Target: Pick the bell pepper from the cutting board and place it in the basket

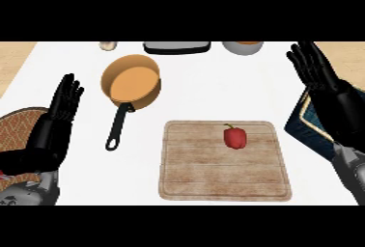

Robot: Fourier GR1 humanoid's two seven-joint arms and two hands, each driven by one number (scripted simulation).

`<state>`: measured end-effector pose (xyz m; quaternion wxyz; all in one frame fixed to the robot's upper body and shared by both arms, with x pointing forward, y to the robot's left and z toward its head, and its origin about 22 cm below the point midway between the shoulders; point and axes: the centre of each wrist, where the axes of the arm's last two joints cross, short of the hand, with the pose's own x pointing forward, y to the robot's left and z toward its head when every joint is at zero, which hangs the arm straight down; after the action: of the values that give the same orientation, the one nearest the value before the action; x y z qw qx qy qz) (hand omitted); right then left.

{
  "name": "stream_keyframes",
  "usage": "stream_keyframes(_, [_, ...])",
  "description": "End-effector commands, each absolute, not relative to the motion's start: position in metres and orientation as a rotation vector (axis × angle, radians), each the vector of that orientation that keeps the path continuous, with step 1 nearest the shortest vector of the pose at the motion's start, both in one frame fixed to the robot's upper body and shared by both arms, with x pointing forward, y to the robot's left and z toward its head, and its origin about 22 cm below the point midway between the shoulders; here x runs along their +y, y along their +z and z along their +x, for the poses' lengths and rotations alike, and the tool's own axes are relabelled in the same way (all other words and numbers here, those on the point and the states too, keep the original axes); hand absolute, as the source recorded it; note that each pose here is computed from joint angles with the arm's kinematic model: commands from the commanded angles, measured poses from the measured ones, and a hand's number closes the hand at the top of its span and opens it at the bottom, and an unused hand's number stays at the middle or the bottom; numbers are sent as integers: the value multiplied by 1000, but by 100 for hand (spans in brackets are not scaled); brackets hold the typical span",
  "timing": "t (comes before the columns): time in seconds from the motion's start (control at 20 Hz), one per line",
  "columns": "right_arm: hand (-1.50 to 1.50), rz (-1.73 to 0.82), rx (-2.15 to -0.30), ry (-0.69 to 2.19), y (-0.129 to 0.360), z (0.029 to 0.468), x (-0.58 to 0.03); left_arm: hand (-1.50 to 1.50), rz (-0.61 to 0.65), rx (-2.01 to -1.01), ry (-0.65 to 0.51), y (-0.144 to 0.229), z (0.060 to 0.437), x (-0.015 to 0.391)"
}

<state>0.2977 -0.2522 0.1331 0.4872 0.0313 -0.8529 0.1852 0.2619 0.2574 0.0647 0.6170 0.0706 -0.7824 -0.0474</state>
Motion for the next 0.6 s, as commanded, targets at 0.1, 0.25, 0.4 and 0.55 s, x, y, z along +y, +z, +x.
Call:
stream_keyframes(0.1, [150,215,-2107,454,151,332,-251,0,206,-1660,-122,70,274,282])
stream_keyframes(0.25, [150,334,-2134,484,163,357,-264,0,244,-1493,-120,55,274,302])
stream_keyframes(0.4, [-150,226,-2056,1275,150,323,-212,0,174,-1434,-114,36,270,285])
stream_keyframes(0.55, [-150,185,-2167,1294,94,302,-157,0,174,-1408,-93,41,279,300])
